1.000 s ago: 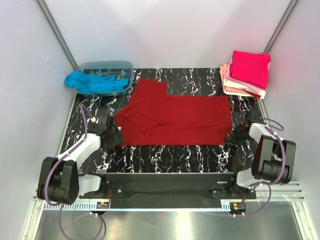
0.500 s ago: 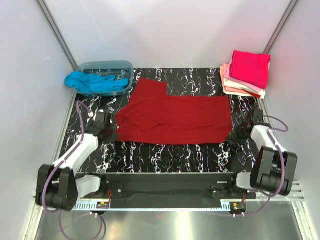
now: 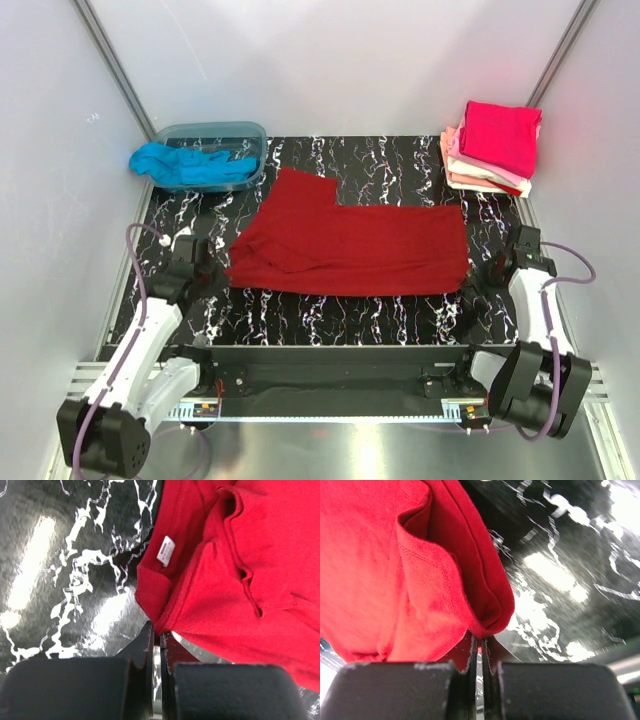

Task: Fold and stack the t-shirts
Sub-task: Fold the tshirt

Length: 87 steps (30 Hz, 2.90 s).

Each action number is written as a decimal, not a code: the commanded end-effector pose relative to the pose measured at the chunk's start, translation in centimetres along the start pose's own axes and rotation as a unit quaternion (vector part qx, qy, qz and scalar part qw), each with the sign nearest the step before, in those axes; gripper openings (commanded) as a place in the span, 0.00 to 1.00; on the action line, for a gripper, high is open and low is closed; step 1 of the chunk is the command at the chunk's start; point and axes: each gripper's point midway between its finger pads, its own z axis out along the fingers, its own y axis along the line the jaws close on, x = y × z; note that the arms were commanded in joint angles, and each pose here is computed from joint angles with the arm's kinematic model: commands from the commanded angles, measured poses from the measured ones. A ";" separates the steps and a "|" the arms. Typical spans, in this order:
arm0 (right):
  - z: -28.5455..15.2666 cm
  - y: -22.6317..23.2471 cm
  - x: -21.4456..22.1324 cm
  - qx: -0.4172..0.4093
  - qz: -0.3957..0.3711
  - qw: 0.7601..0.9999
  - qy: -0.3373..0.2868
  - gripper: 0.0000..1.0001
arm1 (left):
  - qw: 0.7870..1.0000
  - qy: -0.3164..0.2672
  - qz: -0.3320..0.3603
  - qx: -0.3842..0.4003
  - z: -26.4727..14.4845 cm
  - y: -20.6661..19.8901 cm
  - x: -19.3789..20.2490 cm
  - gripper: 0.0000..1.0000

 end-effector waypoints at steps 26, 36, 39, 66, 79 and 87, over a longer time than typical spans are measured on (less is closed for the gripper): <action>-3.9 5.8 -0.7 -0.177 -0.044 0.982 -0.041 1.00 | 0.970 -0.073 0.166 0.160 -0.7 -19.1 -17.2 0.70; -5.0 8.8 8.1 -0.363 -0.185 0.910 -0.072 1.00 | 0.970 -0.014 0.226 0.094 15.0 -25.2 -19.2 0.69; -3.2 8.0 9.2 -0.380 -0.179 0.905 -0.067 1.00 | 0.966 -0.009 0.242 0.089 17.4 -26.3 -18.6 0.70; -2.0 8.4 9.7 -0.385 -0.180 0.904 -0.046 1.00 | 0.971 0.009 0.229 0.068 28.6 -25.3 -16.0 0.67; -1.7 8.4 9.7 -0.380 -0.176 0.907 -0.044 1.00 | 0.966 0.037 0.242 0.081 29.0 -25.8 -13.6 0.42; -1.5 8.4 9.7 -0.377 -0.174 0.909 -0.041 1.00 | 0.963 0.041 0.249 0.089 29.0 -26.1 -13.2 0.27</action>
